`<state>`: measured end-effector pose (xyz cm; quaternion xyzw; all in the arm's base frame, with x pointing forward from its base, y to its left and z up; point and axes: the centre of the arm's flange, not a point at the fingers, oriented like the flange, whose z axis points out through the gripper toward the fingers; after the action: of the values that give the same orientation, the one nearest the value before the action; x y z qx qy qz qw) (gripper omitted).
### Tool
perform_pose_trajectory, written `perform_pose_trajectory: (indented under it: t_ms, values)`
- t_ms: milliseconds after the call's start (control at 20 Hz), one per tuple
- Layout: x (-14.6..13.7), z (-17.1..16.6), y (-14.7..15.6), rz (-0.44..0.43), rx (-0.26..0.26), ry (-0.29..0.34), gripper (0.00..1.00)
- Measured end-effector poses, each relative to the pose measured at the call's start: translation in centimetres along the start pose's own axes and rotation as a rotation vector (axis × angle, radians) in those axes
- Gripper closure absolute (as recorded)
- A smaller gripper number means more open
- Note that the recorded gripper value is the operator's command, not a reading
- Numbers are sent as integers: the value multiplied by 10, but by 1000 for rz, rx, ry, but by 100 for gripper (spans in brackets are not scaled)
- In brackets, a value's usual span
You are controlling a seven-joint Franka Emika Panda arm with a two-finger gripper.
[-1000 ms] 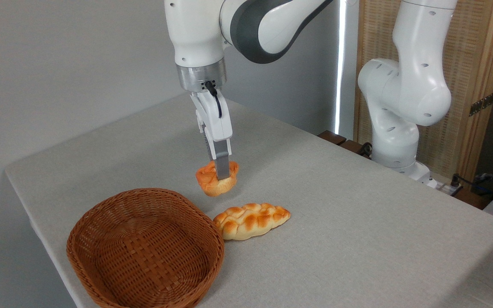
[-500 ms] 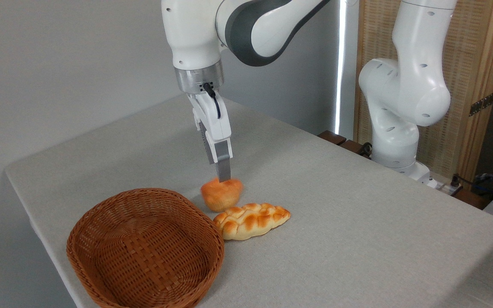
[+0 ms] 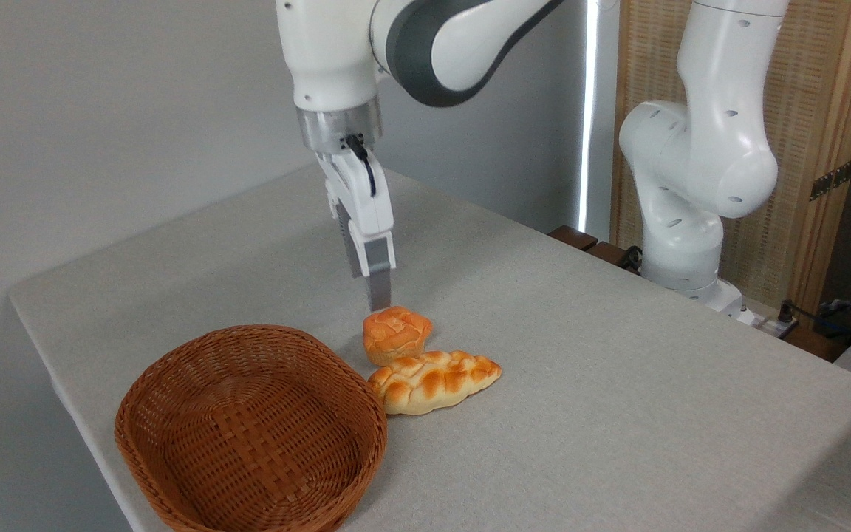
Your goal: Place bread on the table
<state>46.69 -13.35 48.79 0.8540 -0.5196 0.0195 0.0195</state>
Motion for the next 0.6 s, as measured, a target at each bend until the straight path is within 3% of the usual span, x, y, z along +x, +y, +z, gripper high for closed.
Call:
perform_pose_trajectory:
  t_ms: [150,350,600]
  values:
    - [6,-28,-10,-98,22,23,0]
    - [15,-61,-28,-180,2,0,0]
    - [1,-97,-68,-258,12,4,0]
